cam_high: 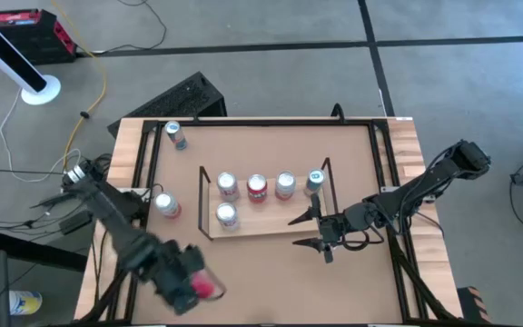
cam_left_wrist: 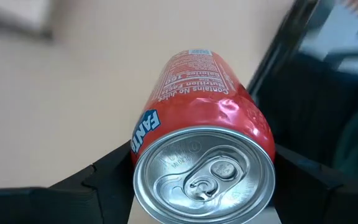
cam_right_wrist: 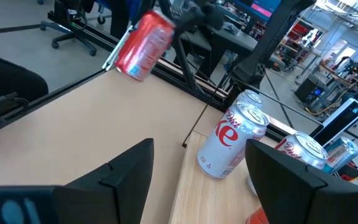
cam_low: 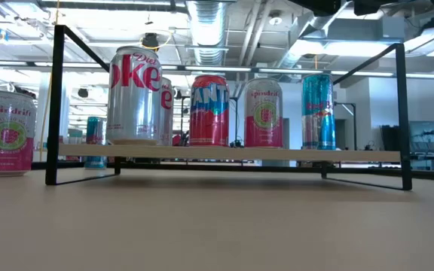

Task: Place canned beverage on shelf
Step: Put the orange soda can on the shelf aligned with the other pink soda can

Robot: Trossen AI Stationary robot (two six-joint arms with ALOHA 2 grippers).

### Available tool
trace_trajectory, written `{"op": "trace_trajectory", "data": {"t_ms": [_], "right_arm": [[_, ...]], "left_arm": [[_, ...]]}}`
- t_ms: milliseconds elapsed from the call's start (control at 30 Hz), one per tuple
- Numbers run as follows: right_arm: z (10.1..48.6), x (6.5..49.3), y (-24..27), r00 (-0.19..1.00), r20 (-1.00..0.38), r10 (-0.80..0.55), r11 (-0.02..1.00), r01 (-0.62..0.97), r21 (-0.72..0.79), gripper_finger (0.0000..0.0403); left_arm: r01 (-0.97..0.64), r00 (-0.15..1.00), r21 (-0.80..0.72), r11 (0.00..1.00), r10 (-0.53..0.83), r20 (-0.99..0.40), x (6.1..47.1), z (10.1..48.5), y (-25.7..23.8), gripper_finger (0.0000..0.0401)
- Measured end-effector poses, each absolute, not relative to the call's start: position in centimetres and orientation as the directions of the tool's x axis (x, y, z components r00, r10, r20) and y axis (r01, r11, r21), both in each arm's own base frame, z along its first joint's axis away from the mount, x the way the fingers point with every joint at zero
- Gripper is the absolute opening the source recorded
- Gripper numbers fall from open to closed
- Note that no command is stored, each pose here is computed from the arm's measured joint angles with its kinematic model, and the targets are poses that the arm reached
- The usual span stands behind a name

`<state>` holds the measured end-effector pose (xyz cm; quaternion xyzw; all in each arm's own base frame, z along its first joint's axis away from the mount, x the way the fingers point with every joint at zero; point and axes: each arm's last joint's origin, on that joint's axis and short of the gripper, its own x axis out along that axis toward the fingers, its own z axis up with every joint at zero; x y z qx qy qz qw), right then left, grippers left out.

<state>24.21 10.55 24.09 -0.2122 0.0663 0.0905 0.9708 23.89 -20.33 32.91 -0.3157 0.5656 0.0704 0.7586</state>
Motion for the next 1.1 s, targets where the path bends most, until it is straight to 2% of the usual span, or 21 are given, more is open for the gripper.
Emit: {"op": "trace_trajectory", "data": {"t_ms": [267, 500, 700, 900, 1100], "right_arm": [[24.0, 24.2, 10.6, 0.974, -0.173, 0.147, 0.893, -0.206, -0.399, 0.0276], [24.0, 24.2, 10.6, 0.973, -0.178, 0.149, 0.913, -0.204, -0.353, 0.0276], [23.9, 24.0, 10.9, 0.971, -0.183, 0.157, 0.922, -0.21, -0.324, 0.0276], [23.7, 23.7, 11.3, 0.968, -0.199, 0.155, 0.919, -0.215, -0.33, 0.0276], [23.6, 23.7, 11.3, 0.966, -0.209, 0.151, 0.918, -0.216, -0.333, 0.0276]], "left_arm": [[-0.414, 0.524, -0.462, 0.785, -0.21, -0.825, 28.9, 35.8, -14.1, 0.0276], [-0.403, 0.559, -0.463, 0.789, -0.189, -0.808, 31.4, 36.9, -9.5, 0.0276], [-0.499, 0.535, -0.428, 0.754, -0.121, -0.836, 33.9, 36.6, -6.5, 0.0276], [-0.523, 0.464, -0.365, 0.77, -0.102, -0.88, 37.0, 35.4, -5.3, 0.0276], [-0.55, 0.342, -0.271, 0.79, -0.083, -0.936, 39.3, 34.1, -4.6, 0.0276]]}}
